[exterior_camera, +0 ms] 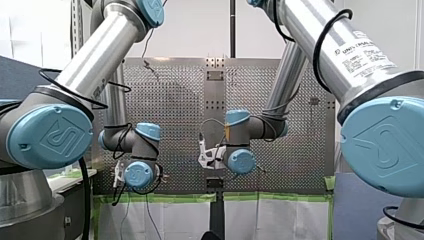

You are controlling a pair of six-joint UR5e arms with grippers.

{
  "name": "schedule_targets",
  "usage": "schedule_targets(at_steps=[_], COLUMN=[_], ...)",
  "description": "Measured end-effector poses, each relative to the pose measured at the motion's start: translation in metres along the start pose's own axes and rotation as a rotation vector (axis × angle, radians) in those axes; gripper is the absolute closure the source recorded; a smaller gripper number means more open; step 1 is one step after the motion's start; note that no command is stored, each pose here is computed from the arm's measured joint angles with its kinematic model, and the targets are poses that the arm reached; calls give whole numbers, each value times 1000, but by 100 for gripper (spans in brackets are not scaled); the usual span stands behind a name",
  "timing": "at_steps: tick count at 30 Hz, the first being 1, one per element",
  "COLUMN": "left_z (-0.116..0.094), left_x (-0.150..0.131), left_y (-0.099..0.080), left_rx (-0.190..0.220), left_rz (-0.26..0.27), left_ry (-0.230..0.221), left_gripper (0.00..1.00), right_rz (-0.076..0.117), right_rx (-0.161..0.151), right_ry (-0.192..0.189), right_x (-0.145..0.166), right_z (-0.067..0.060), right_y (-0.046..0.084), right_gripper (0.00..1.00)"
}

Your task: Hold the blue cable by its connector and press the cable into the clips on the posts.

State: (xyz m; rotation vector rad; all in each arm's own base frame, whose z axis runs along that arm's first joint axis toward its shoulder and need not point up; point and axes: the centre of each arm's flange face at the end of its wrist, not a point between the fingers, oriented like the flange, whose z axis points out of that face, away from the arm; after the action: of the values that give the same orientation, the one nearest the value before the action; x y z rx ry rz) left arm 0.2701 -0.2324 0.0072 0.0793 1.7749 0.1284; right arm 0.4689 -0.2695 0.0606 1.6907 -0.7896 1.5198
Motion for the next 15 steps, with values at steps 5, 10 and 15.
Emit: schedule_targets(at_steps=[5, 10, 15], left_z=[8, 28, 32], left_x=[-5, -25, -41], left_y=[1, 2, 8], left_rx=[0, -11, -40], left_rz=[-29, -92, -145], left_ry=[-17, -50, -58], left_gripper=[98, 98, 98], right_rz=[7, 37, 88], right_rx=[-13, -44, -86], right_ry=[-9, -26, 2], right_x=[-3, -4, 23], right_z=[3, 13, 27], right_y=[2, 2, 4], right_gripper=[100, 100, 100])
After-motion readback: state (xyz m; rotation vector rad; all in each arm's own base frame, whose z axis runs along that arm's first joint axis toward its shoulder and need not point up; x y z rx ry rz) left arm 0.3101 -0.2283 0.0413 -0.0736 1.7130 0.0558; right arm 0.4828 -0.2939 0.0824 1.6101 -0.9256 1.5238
